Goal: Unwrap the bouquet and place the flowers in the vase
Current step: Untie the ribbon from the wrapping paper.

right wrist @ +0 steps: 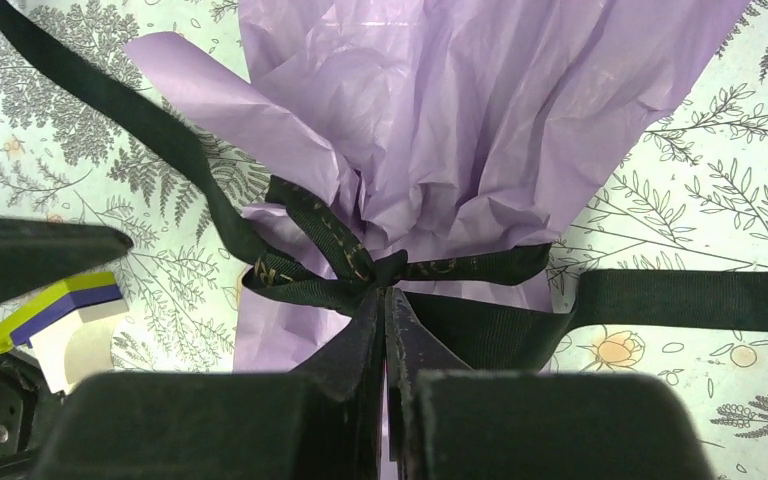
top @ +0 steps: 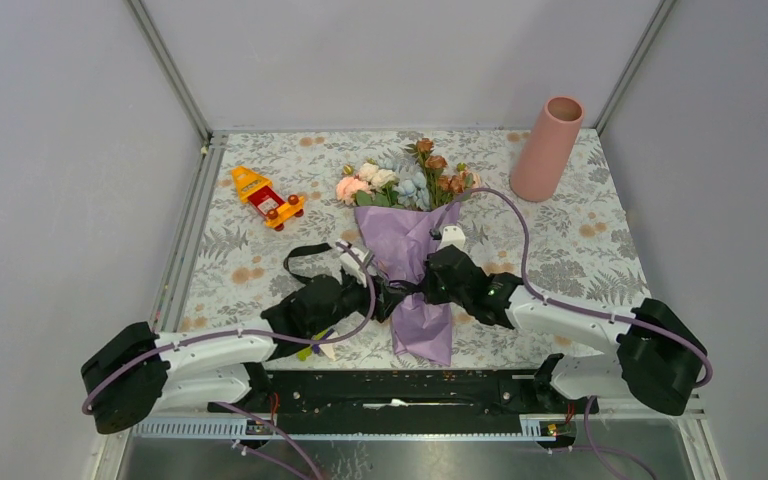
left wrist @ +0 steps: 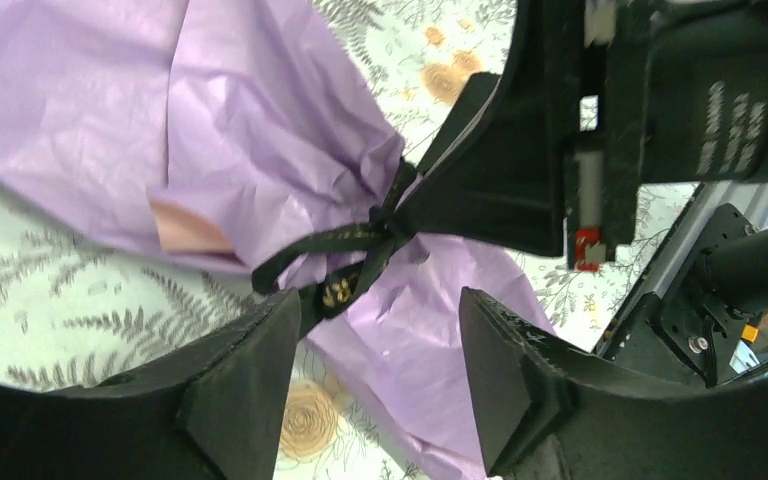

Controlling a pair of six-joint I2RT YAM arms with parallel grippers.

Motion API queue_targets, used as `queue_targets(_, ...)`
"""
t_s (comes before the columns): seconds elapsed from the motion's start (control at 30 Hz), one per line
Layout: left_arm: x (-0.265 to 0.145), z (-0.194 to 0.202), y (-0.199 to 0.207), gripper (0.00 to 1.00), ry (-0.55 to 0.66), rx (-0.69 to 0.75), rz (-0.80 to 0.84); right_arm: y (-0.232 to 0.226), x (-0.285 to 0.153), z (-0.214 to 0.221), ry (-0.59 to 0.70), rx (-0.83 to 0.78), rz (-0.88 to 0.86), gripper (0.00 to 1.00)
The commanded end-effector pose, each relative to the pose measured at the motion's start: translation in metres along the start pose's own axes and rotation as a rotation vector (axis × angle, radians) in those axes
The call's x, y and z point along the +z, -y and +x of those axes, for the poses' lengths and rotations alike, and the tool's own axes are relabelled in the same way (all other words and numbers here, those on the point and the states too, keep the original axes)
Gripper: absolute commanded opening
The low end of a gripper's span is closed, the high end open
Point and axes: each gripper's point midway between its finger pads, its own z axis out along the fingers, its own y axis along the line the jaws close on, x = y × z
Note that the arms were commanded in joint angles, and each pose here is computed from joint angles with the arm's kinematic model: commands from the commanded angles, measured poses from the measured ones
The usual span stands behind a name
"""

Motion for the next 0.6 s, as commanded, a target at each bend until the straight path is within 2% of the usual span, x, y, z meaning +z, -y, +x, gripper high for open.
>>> queue_targets(0.0,0.01,-0.016,0.013,0.65,-0.06,0.093,0.095,-0.015,-0.01,-0.016,0.061,-0.002,-0.08,0.0)
queue_targets(0.13,0.026,-0.006,0.012,0.68,-0.157,0.096,0.139,-0.016,-0.013,-0.015,0.062,-0.004,-0.092,0.0)
queue_targets(0.43,0.049,-0.024,0.015,0.68,-0.14,0.122,0.149,-0.017,-0.014,-0.013,0.055,-0.004,-0.104,0.0)
queue_targets(0.53,0.054,-0.022,0.017,0.63,-0.161,0.126,0.162,-0.016,-0.014,-0.012,0.053,-0.005,-0.1,0.0)
queue_targets(0.57,0.056,-0.019,0.018,0.59,-0.177,0.128,0.166,-0.016,-0.014,-0.011,0.051,-0.006,-0.1,0.0)
